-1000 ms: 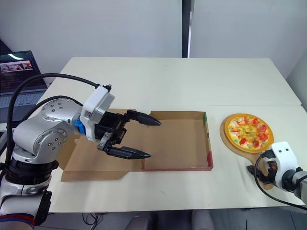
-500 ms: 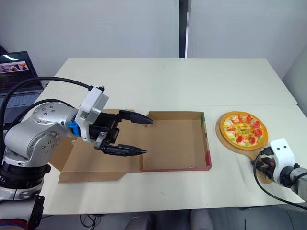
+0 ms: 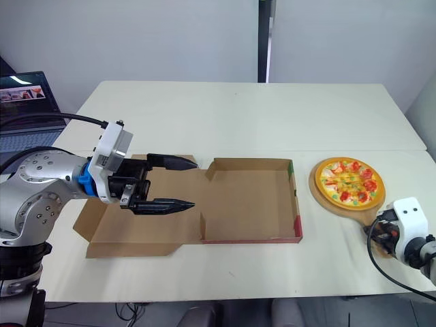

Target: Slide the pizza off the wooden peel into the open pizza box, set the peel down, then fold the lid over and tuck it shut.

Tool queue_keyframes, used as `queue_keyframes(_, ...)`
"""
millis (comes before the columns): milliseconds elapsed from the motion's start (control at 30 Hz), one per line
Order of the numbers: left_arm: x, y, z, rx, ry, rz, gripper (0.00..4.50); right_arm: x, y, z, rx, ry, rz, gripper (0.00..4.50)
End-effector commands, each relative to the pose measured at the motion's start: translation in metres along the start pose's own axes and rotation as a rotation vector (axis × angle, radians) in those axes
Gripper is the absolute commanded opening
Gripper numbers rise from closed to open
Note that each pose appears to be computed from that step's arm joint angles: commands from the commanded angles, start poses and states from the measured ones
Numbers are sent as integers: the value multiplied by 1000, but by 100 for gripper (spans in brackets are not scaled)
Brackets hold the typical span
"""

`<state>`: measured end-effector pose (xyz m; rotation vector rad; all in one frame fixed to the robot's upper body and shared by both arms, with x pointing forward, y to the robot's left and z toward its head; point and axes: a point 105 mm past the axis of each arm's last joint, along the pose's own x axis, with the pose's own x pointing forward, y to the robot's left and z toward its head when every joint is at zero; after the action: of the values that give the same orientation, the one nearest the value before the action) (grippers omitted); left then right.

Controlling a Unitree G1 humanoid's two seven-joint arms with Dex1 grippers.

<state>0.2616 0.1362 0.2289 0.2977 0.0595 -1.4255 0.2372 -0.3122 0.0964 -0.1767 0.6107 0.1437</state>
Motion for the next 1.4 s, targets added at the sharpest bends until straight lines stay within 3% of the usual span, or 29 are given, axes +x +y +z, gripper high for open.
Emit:
queue_keyframes(33,-5,-1,8,43,0,22,450,-14,-14,28,-58,-111,-71,159)
queue_keyframes(800,-14,1,7,44,21,41,450,-27,-12,62,-177,-292,-50,159)
queue_keyframes(1400,-30,-10,-2,-7,62,128,450,-39,38,138,-547,-358,256,159)
